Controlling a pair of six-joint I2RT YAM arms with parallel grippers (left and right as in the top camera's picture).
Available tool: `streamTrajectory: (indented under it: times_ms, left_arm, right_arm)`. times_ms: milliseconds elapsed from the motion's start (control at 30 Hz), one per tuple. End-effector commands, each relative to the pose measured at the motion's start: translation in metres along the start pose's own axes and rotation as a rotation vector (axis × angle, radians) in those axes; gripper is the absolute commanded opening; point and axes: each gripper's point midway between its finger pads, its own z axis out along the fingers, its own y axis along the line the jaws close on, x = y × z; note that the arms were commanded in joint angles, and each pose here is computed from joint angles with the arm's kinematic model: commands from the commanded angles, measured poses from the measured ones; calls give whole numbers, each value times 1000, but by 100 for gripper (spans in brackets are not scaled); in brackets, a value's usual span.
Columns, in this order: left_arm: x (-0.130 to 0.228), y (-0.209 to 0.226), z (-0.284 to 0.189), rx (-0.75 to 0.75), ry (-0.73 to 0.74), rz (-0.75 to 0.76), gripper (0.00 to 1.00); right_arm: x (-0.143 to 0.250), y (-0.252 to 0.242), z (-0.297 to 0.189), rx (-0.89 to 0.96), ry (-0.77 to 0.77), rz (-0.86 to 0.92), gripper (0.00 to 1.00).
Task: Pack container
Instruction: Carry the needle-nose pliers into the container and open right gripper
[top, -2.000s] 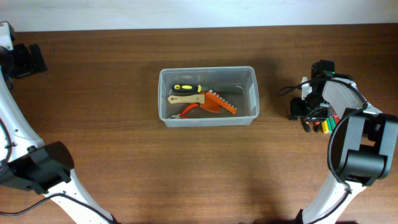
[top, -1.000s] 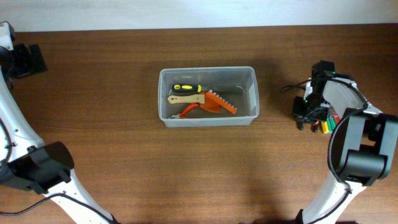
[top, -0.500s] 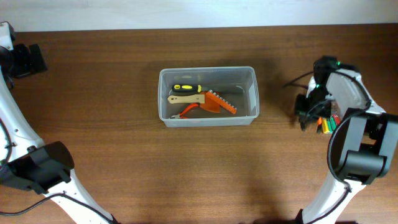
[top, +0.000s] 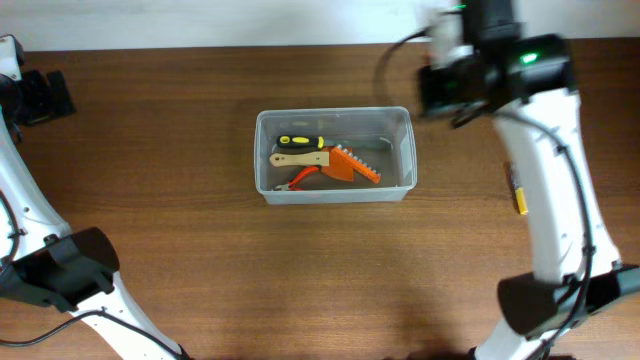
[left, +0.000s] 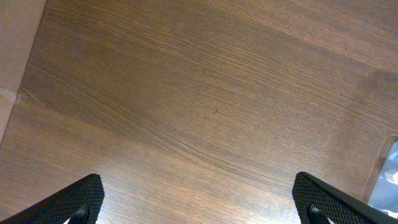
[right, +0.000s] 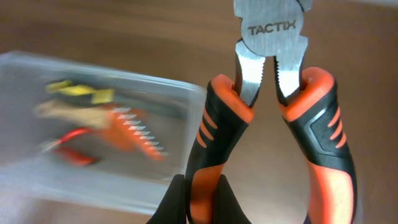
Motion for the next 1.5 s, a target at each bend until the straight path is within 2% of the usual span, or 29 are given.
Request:
streamTrajectory:
  times_ms: [0, 133, 200, 233, 367, 633, 867, 900, 933, 967, 1000, 1100, 1267, 1400, 1467]
  left_arm:
    - [1, -1, 4, 14, 11, -17, 99]
    - [1, -1, 4, 14, 11, -17, 99]
    - [1, -1, 4, 14, 11, -17, 99]
    - [1, -1, 4, 14, 11, -16, 99]
    - [1, -1, 4, 14, 11, -17, 99]
    - [1, -1, 4, 14, 10, -17, 99]
    - [1, -1, 4, 14, 11, -17, 99]
    - [1, -1, 4, 14, 10, -17, 99]
    - [1, -1, 4, 14, 11, -17, 99]
    - [1, -1, 4, 14, 11, -17, 99]
    - [1, -1, 4, 14, 11, -17, 99]
    - [1, -1, 4, 14, 11, -17, 99]
    - [1, -1, 4, 14, 10, -17, 99]
    - [1, -1, 4, 14, 11, -17, 99]
    - [1, -1, 4, 14, 11, -17, 99]
  right_arm:
    - [2, 77, 2, -111, -6, -438, 4]
    - [26, 127, 31, -194, 69, -762, 4]
    - [38, 137, 47, -224, 107, -896, 4]
    - [49, 140, 64, -250, 147, -1005, 4]
    - [79, 124, 108, -310, 269, -1185, 4]
    - [121, 83, 159, -379, 445, -1127, 4]
    - [151, 84, 175, -437, 531, -1109, 4]
    - [151, 85, 175, -436, 532, -1108, 10]
    - [151, 88, 174, -427, 534, -1093, 26]
    - [148, 88, 173, -408, 537, -1085, 95]
    - [147, 87, 172, -388, 543, -1075, 98]
    - [135, 82, 166, -312, 536, -1017, 98]
    - [95, 73, 144, -211, 426, -850, 98]
    - [45, 48, 109, -101, 287, -594, 98]
    - [19, 24, 84, -36, 201, -381, 98]
